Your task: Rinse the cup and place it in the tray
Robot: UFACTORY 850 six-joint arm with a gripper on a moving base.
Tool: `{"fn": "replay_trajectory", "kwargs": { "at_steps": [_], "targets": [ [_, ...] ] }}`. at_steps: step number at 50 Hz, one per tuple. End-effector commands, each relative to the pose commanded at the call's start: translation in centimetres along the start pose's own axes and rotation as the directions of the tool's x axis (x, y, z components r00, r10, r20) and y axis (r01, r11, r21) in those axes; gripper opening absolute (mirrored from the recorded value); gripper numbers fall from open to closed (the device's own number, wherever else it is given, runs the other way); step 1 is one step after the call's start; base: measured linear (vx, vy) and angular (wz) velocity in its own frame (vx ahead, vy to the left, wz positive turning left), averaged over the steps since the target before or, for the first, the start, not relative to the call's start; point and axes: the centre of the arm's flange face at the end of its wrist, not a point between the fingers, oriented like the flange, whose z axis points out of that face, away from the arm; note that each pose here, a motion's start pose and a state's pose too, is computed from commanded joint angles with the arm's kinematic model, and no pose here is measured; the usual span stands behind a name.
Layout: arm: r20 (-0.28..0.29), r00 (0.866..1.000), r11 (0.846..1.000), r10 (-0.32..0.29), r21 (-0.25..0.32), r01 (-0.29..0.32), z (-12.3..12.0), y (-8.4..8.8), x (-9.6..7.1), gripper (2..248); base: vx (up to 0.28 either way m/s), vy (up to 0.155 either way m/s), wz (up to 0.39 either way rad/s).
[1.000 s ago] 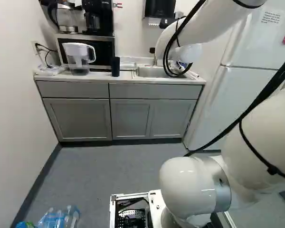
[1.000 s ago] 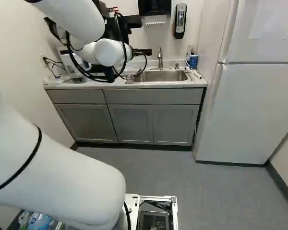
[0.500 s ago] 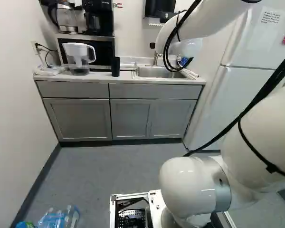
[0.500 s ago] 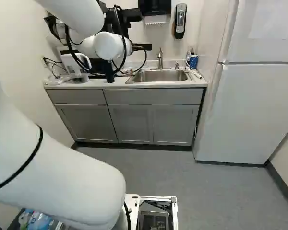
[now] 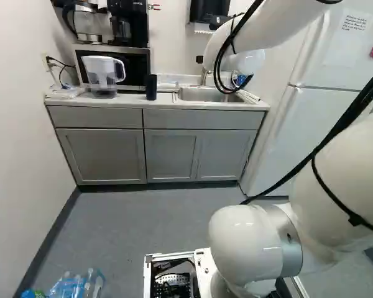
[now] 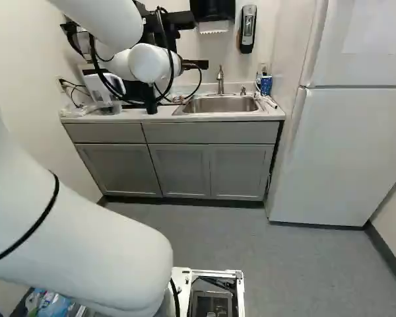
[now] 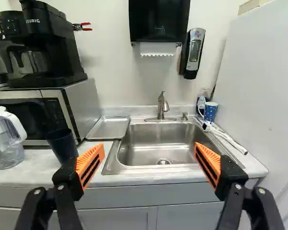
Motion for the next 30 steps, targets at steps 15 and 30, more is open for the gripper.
{"fn": "replay_trajectory", "kwargs": {
  "at_steps": [15, 30],
  "targets": [
    [0.0, 1.0, 1.0, 0.0, 0.0, 0.0, 0.0, 0.0, 0.0, 247, 0.055, -0.035, 0.002],
    [0.0, 1.0, 1.0, 0.0, 0.0, 0.0, 0.0, 0.0, 0.0, 247, 0.092, -0.068, 0.003]
  ]
}}
